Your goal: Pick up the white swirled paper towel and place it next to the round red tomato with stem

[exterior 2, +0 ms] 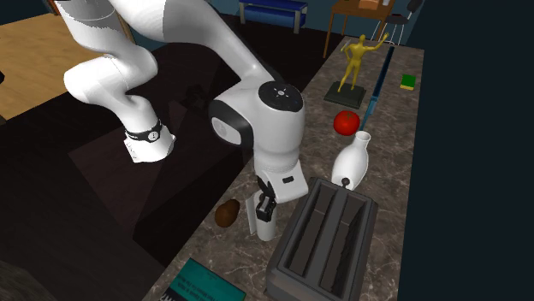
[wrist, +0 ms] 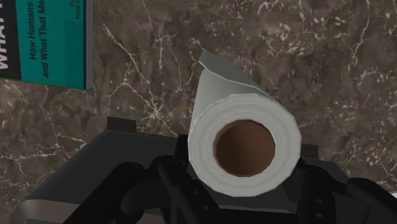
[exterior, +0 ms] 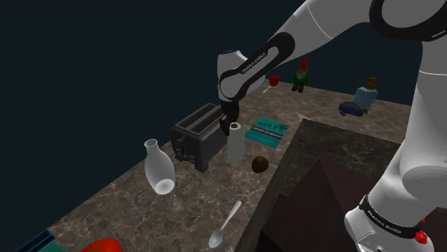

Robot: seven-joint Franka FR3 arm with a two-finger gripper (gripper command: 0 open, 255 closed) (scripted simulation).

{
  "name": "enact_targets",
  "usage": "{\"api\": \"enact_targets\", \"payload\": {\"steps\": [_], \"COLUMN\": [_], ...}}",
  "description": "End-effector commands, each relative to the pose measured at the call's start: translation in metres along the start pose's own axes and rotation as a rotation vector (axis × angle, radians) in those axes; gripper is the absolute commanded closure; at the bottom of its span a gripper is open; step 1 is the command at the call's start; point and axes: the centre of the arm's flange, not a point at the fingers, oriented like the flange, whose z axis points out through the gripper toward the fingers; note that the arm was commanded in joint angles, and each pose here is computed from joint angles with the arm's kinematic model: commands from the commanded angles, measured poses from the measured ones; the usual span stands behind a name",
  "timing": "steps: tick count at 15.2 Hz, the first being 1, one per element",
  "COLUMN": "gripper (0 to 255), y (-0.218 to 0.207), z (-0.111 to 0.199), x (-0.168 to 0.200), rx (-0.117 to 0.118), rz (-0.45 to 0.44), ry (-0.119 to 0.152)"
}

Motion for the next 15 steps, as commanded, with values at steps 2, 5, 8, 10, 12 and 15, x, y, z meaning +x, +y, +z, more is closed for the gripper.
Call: {"api": "enact_targets", "payload": {"steps": [2, 5, 8, 10, 12, 15], "gripper": [255, 255, 255, 255, 255, 255], "y": [0.0, 0.0, 0.0, 0.001, 0.001, 0.001], "z": [0.0, 0.0, -0.01, -0.021, -0.031, -0.047], "x": [0.0, 0.0, 0.0, -0.001, -0.001, -0.001], "rx": [0.0, 0.0, 0.0, 0.0, 0.0, 0.0], "rz": [0.0, 0.0, 0.0, 0.0, 0.0, 0.0], "ry": [0.0, 0.0, 0.0, 0.0, 0.0, 0.0]}}
